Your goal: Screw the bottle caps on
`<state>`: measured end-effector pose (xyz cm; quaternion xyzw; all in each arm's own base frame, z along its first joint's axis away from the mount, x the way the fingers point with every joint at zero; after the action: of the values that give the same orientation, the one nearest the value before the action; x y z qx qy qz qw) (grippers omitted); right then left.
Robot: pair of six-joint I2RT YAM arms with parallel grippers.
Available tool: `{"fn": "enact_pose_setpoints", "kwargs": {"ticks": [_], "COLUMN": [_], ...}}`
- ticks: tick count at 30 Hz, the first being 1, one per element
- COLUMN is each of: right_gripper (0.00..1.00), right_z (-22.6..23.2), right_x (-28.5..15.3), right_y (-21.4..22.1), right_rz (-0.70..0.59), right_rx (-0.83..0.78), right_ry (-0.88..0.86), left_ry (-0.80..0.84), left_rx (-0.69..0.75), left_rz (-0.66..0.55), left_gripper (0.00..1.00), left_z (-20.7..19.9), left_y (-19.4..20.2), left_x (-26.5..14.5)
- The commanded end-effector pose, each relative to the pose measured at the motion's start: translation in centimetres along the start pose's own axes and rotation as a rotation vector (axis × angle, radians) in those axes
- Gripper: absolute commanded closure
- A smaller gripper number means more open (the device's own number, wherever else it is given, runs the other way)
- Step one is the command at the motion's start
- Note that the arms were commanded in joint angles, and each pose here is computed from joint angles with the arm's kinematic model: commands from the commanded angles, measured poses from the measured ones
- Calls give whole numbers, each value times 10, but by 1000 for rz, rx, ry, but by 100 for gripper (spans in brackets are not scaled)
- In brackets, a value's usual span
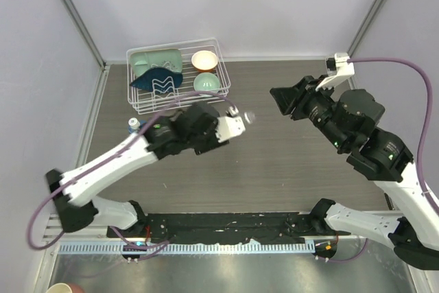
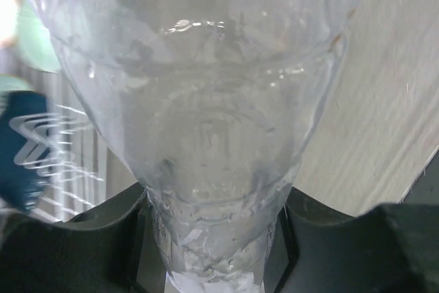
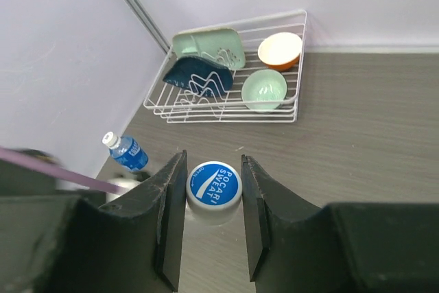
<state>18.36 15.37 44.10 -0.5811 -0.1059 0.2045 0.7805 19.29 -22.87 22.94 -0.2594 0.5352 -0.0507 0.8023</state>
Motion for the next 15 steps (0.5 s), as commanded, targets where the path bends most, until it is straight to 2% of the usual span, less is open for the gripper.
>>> {"fn": "enact_pose_setpoints", "kwargs": {"ticks": [1,3,4,6,7,8,10,11,12,13,15], "right_gripper": [77,80,81,81,81,81,82,82,83,84,84], "right_z": [13,24,29,42,47,52,59,61,65,67,72], "right_x": [-15,-10,-10,-6,-7,-8,-8,-7,-8,-6,-5], "right_y": [-40,-42,-46,-41,-42,-41,-41,-38,-36,-33,-26], "right_rz": [-73,-60,-67,-41,-43,-35,-22,-11,2,11,36], "right_rx": [-48,-66,-65,-71,-64,-70,-78,-84,-95,-104,-112], "right_ry": [-87,-147,-177,-265,-301,-343,-392,-406,-445,-460,-510], "left_ry": [-174,-130,-27,102,183,195,270,322,314,313,325], "left_rx": [-119,-142,-123,-130,-138,-168,-265,-252,-281,-372,-386], "left_rz": [-274,-370,-493,-635,-739,-852,-919,-907,-915,-953,-984], "left_gripper": [88,89,90,95,97,99,99,95,94,94,94], "left_z": [32,22,1,-24,-42,-45,-56,-62,-59,-56,-55], "left_y": [-12,-7,-1,2,0,1,-4,-7,-10,-16,-22], "left_x": [-106,-109,-106,-97,-75,-85,-78,-74,-75,-79,-83]}}
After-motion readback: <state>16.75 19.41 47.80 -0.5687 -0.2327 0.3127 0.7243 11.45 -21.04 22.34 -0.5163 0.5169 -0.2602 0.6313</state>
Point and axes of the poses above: each gripper's point midway between its finger pads, its own x axis out along the fingers, its own z axis along the line the jaws close on, y = z × x, the point moved 5 cm from there along -x, back along the fingers, and after that the axes turned 6 degrees about -x, right-handed, at the moved point
